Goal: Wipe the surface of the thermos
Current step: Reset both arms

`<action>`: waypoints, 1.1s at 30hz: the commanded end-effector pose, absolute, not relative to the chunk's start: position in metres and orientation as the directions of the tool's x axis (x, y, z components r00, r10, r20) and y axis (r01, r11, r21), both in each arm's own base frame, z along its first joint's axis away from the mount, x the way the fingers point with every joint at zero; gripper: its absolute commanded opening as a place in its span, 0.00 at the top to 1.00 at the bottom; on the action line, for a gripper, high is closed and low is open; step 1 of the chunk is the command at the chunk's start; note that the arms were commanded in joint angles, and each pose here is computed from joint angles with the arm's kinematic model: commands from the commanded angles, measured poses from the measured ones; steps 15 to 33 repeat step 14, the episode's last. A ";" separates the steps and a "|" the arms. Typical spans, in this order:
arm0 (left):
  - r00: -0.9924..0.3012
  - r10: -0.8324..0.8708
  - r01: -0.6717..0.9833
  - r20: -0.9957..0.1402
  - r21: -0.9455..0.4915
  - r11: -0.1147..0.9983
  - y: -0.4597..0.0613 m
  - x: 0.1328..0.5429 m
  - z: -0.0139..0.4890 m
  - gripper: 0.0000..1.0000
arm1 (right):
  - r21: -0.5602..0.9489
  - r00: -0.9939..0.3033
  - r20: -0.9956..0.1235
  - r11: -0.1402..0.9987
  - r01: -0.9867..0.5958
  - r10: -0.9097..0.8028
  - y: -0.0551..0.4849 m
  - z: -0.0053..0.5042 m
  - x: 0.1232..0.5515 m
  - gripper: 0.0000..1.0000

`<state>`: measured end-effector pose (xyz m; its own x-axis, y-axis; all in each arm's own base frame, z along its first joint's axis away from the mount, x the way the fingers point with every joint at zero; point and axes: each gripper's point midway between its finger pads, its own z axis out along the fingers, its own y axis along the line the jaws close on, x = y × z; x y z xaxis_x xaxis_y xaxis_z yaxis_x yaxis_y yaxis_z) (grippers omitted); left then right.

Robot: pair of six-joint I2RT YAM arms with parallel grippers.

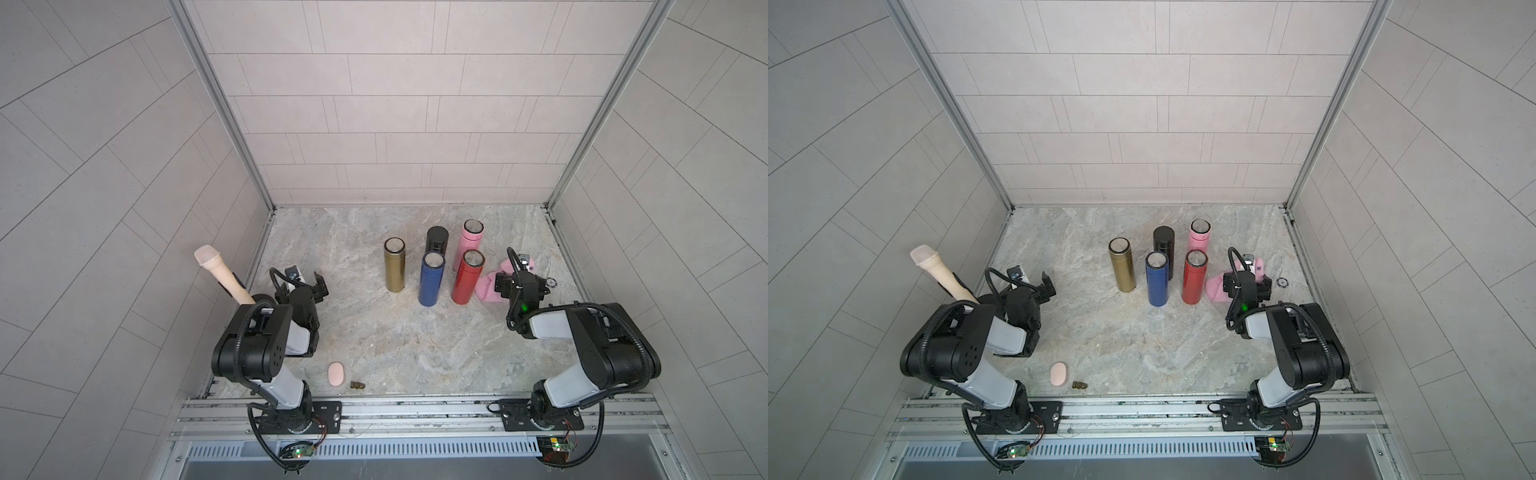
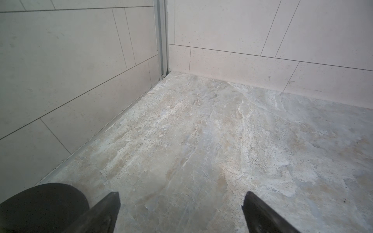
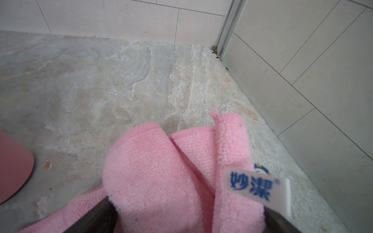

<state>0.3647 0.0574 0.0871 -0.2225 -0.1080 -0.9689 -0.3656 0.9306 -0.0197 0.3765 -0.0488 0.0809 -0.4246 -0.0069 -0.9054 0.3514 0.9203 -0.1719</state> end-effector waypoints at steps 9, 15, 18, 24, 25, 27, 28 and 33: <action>-0.326 -0.054 -0.230 -0.944 0.024 0.973 0.036 0.395 0.087 0.00 | -0.191 -0.427 -0.904 0.901 0.390 -0.007 -0.054 0.091 0.384 0.00; -0.326 -0.051 -0.228 -0.944 0.026 0.973 0.035 0.395 0.087 0.00 | -0.185 -0.404 -0.915 0.902 0.391 -0.013 -0.052 0.096 0.379 0.00; -0.326 -0.051 -0.228 -0.944 0.026 0.973 0.035 0.395 0.087 0.00 | -0.185 -0.404 -0.915 0.902 0.391 -0.013 -0.052 0.096 0.379 0.00; -0.326 -0.051 -0.228 -0.944 0.026 0.973 0.035 0.395 0.087 0.00 | -0.185 -0.404 -0.915 0.902 0.391 -0.013 -0.052 0.096 0.379 0.00; -0.326 -0.051 -0.228 -0.944 0.026 0.973 0.035 0.395 0.087 0.00 | -0.185 -0.404 -0.915 0.902 0.391 -0.013 -0.052 0.096 0.379 0.00; -0.326 -0.051 -0.228 -0.944 0.026 0.973 0.035 0.395 0.087 0.00 | -0.185 -0.404 -0.915 0.902 0.391 -0.013 -0.052 0.096 0.379 0.00; -0.326 -0.051 -0.228 -0.944 0.026 0.973 0.035 0.395 0.087 0.00 | -0.185 -0.404 -0.915 0.902 0.391 -0.013 -0.052 0.096 0.379 0.00; -0.326 -0.051 -0.228 -0.944 0.026 0.973 0.035 0.395 0.087 0.00 | -0.185 -0.404 -0.915 0.902 0.391 -0.013 -0.052 0.096 0.379 0.00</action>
